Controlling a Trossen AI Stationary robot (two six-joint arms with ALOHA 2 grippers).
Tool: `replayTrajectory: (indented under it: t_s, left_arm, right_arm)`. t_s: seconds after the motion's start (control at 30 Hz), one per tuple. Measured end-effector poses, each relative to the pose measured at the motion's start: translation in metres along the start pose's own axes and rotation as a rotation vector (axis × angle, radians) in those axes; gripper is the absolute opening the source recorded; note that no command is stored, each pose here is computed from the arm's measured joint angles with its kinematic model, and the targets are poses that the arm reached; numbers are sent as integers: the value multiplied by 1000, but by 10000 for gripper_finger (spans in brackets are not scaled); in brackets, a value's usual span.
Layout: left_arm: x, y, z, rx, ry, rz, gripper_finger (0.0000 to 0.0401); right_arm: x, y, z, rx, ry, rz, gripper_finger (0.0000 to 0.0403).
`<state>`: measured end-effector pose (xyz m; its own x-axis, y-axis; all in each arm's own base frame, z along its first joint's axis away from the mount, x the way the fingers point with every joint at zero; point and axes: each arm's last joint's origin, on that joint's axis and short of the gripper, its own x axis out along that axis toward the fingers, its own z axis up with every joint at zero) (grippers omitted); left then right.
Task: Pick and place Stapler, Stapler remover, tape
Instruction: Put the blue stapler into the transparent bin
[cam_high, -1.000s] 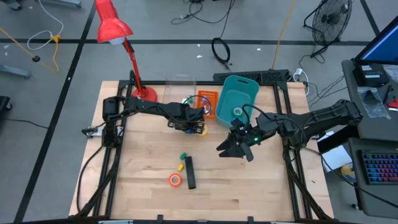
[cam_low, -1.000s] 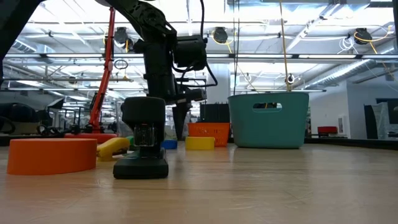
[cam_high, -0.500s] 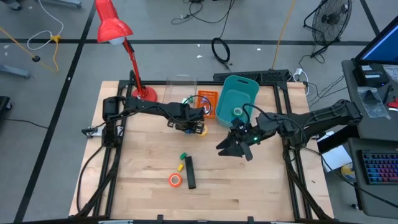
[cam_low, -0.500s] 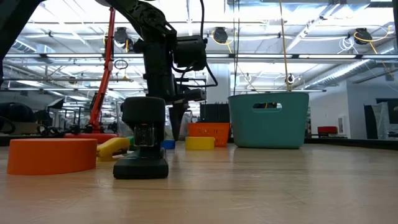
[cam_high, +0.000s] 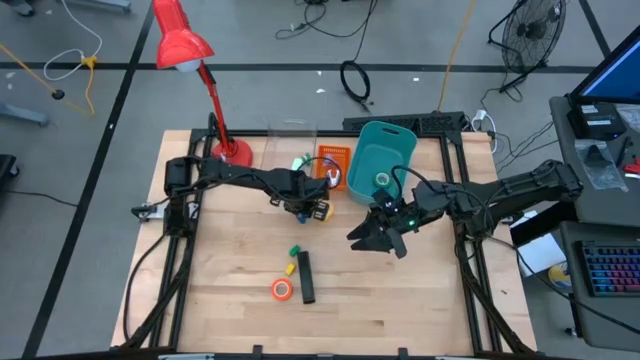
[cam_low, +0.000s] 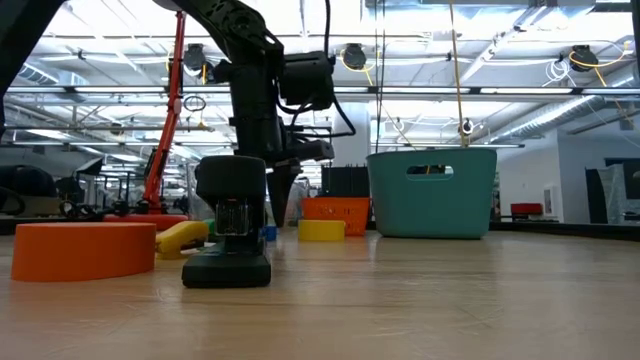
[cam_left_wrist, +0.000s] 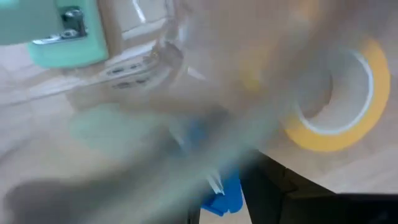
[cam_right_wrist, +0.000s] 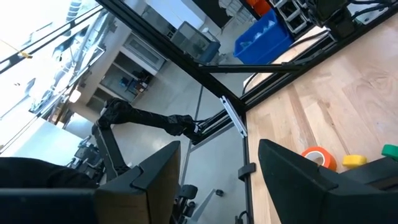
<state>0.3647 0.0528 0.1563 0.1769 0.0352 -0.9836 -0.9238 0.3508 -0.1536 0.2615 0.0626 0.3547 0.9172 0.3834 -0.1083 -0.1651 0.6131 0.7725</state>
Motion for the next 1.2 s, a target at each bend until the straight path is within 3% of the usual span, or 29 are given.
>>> replayTrajectory:
  t_s: [0.27, 0.8, 1.2]
  left_arm:
    - [-1, 3, -5, 71, 34, 41, 111]
    - [-2, 3, -9, 81, 119, 15, 206]
    - [-1, 1, -20, 124, 128, 49, 187]
  right_arm:
    - [0, 1, 1, -2, -8, 9, 209]
    - [0, 1, 1, 5, -11, 9, 209]
    - [0, 1, 1, 3, -29, -6, 209]
